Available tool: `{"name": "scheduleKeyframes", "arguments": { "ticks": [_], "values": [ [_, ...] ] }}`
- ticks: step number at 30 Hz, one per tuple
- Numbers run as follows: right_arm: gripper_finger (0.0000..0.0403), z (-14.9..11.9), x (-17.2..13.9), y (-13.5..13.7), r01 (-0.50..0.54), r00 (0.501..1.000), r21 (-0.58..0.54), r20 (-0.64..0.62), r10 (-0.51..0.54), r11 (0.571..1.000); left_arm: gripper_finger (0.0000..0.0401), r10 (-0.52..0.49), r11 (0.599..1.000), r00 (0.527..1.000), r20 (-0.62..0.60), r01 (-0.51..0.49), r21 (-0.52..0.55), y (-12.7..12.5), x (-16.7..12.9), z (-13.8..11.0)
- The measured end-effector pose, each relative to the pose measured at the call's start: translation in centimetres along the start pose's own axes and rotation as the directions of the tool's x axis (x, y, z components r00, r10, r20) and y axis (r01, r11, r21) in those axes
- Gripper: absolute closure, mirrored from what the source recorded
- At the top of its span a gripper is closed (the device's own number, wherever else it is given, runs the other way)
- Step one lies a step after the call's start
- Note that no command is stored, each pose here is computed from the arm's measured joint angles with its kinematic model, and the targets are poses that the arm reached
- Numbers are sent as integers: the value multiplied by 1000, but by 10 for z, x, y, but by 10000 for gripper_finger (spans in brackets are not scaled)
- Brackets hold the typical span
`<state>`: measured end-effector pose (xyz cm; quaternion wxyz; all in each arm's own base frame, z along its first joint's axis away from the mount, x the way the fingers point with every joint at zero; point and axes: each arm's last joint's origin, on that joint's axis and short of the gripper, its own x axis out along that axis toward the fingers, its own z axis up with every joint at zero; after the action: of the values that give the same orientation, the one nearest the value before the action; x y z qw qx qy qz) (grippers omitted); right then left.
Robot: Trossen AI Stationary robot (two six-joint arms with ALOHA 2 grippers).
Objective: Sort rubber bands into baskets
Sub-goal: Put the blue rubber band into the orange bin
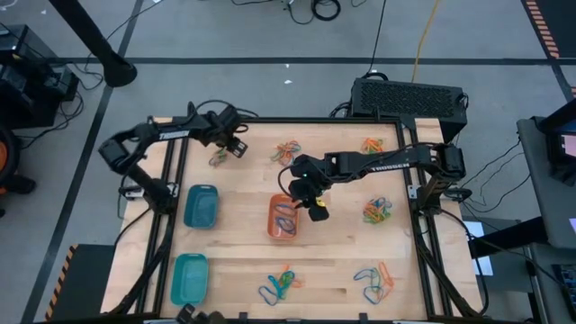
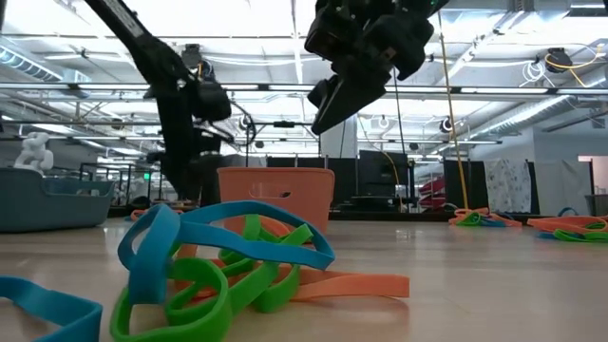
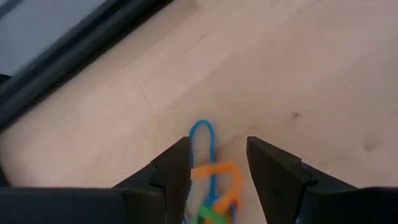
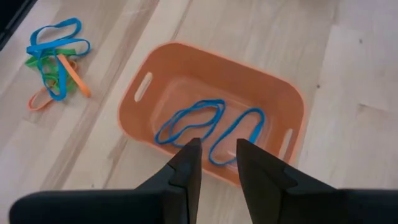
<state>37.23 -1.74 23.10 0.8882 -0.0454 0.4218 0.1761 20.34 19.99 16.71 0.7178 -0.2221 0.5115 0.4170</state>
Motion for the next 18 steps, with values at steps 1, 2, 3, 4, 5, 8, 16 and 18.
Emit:
{"name": "scheduleKeyframes", "arguments": {
  "ticks": [1, 2, 3, 4, 5, 8, 16, 18],
  "values": [
    [310, 0, 0, 0, -1, 1000, 1, -4, 1, 1000, 237, -5, 1000, 1000, -13, 4, -5, 1, 5, 0],
    [310, -1, 0, 0, -3, 1000, 3, -8, 3, 1000, 237, -12, 1000, 1000, -18, 12, -2, 2, 10, 1],
    [310, -1, 0, 0, -4, 1000, 5, -11, 4, 1000, 237, -18, 1000, 1000, -22, 18, 8, 2, 14, 1],
    [310, -1, 0, 0, -4, 1000, 7, -11, 4, 1000, 237, -18, 1000, 999, -27, 18, 13, 2, 18, 1],
    [310, -1, 0, 1, -4, 1000, 8, -12, 4, 1000, 237, -17, 1000, 1000, -27, 17, 18, 2, 21, 2],
    [310, -1, 0, 1, -5, 1000, 21, -13, 5, 1000, 237, -8, 1000, 999, -33, 9, 16, 4, 29, 3],
    [310, -2, 1, 1, -7, 1000, 36, -20, 8, 999, 238, -41, 999, 997, -61, 40, -11, 12, 36, 2],
    [310, -2, 1, 1, -7, 1000, 43, -20, 8, 999, 247, -64, 998, 996, -65, 63, -28, 16, 37, 3]
  ]
}}
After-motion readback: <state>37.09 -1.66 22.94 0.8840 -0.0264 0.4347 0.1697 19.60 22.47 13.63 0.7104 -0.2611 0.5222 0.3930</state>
